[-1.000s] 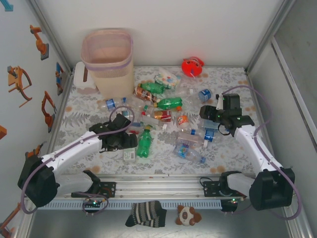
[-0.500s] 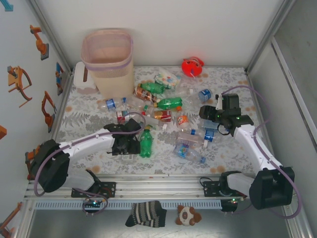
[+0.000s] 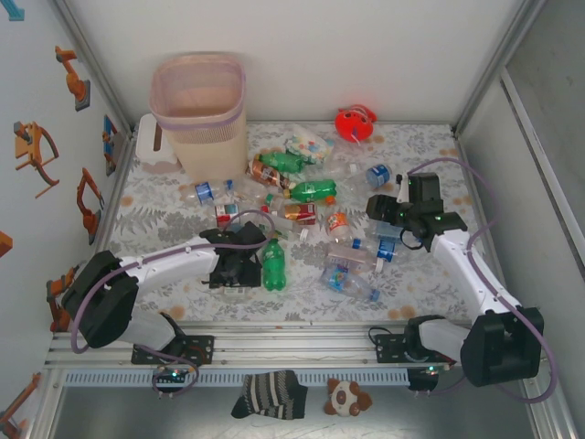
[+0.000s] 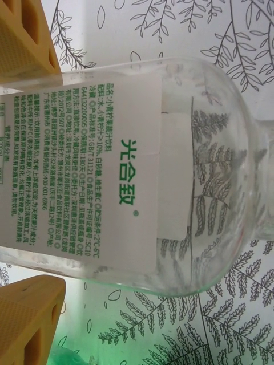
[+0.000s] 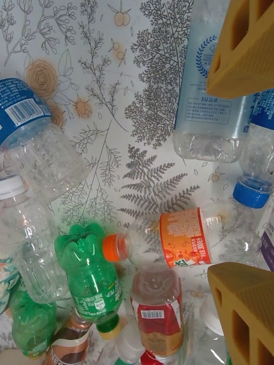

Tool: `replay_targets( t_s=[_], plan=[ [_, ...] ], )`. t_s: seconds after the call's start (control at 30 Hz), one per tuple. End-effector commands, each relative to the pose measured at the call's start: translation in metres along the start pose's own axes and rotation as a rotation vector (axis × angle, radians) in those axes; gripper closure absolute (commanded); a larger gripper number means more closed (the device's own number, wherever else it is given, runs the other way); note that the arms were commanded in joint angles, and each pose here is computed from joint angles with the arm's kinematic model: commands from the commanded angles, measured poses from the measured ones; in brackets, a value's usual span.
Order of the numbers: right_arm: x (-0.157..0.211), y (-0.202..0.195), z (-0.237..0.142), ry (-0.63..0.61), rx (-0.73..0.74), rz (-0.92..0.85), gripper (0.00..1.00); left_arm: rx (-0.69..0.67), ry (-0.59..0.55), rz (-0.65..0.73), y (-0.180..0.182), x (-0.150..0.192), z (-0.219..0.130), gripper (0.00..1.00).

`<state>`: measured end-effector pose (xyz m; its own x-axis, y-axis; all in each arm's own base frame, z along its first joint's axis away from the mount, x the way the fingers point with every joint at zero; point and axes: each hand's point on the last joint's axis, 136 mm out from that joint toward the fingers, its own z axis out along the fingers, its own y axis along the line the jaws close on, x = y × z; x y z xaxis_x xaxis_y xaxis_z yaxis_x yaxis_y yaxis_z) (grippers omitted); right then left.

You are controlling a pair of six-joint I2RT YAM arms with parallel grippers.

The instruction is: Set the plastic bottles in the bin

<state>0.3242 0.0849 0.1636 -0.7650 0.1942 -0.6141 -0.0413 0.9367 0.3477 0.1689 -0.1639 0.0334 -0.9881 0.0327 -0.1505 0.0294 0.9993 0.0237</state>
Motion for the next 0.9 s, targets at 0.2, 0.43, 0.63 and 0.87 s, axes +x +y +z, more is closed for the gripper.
replay_targets(
  t_s=[0.2,0.43,0.63,0.87],
  plan=[
    [-0.004,0.002,-0.002,-0.006,0.010,0.007,0.25,-0.053,-0.021,0.020,0.005,-0.007,-0.005,0.26],
    [-0.005,0.004,-0.004,-0.010,0.008,0.004,0.25,-0.057,-0.022,0.037,0.005,-0.009,-0.007,0.36],
    [-0.006,0.005,-0.006,-0.016,0.011,0.001,0.25,-0.049,-0.047,0.051,0.002,-0.016,-0.020,0.39],
    [-0.008,0.005,-0.013,-0.024,0.016,-0.001,0.25,-0.016,-0.142,0.049,-0.004,-0.037,-0.054,0.40]
  ],
)
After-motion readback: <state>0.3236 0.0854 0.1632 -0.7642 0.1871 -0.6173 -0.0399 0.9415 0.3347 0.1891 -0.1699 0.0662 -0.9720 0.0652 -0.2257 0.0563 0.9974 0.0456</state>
